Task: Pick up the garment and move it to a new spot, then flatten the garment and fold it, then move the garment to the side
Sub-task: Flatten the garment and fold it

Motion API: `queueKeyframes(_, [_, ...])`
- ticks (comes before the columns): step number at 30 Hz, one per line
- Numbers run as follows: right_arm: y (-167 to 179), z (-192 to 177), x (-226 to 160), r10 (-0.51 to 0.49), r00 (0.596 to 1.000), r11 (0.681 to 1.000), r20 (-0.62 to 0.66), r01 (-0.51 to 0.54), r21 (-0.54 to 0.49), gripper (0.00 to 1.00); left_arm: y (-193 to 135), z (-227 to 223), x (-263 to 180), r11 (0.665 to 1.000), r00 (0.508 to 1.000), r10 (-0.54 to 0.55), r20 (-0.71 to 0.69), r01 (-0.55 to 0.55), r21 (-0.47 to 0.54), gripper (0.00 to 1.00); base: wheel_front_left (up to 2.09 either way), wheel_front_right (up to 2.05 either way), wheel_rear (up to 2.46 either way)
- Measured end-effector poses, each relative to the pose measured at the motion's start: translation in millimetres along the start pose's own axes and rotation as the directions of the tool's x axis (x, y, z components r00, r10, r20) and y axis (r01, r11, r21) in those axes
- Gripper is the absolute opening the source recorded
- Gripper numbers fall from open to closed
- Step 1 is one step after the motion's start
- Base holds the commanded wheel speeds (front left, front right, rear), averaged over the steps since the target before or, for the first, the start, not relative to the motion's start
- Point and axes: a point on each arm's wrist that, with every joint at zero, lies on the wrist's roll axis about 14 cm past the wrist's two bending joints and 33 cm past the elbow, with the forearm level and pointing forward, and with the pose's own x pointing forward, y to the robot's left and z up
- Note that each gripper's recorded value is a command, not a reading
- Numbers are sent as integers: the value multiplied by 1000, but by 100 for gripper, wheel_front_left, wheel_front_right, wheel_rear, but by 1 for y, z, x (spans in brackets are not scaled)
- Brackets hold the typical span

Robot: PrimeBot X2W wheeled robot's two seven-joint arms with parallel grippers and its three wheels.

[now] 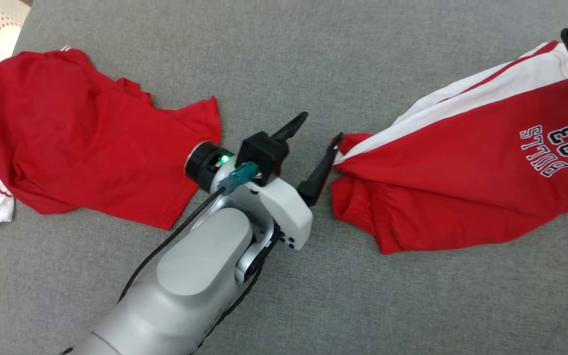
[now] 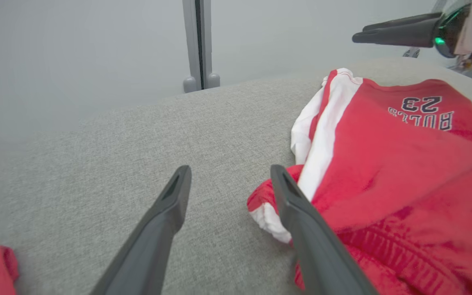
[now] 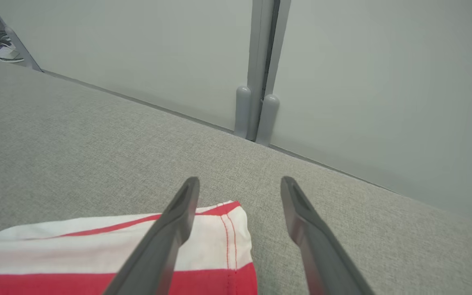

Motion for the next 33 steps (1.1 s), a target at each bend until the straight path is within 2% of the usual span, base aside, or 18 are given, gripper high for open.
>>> queueKeyframes(5, [5, 12, -23, -25, 991, 997, 132, 15, 76, 100, 14, 12, -13, 997, 997, 67, 43, -66, -27, 100, 0, 0, 0])
queueKeyframes(9, [14, 27, -48, -48, 966, 987, 254, 6, 162, 100, 27, 30, -25, 990, 985, 133, 108, -127, -58, 100, 0, 0, 0])
queueKeyframes(13, [19, 34, -77, -61, 947, 987, 314, 10, 163, 100, 31, 46, -37, 973, 968, 185, 169, -156, -171, 100, 0, 0, 0])
queueKeyframes(17, [24, 48, -108, -80, 912, 987, 402, 15, 161, 100, 26, 59, -45, 974, 959, 179, 221, -141, -177, 100, 0, 0, 0])
queueKeyframes(19, [25, 43, -123, -102, 901, 986, 422, 35, 162, 100, 23, 70, -50, 980, 950, 172, 263, -137, -147, 100, 0, 0, 0])
queueKeyframes(21, [31, 30, -145, -144, 884, 980, 445, 64, 188, 100, 18, 76, -60, 985, 939, 172, 298, -156, -75, 100, 0, 0, 0])
queueKeyframes(26, [46, 13, -175, -199, 856, 972, 477, 109, 209, 100, 11, 77, -75, 980, 922, 193, 335, -163, -117, 100, 0, 0, 0])
queueKeyframes(29, [53, 4, -190, -239, 839, 961, 489, 130, 245, 100, 5, 76, -82, 984, 919, 177, 352, -162, -74, 100, 0, 0, 0])
queueKeyframes(33, [63, -8, -203, -271, 831, 952, 486, 158, 261, 100, 0, 68, -91, 980, 915, 198, 351, -174, -100, 100, 0, 0, 0])
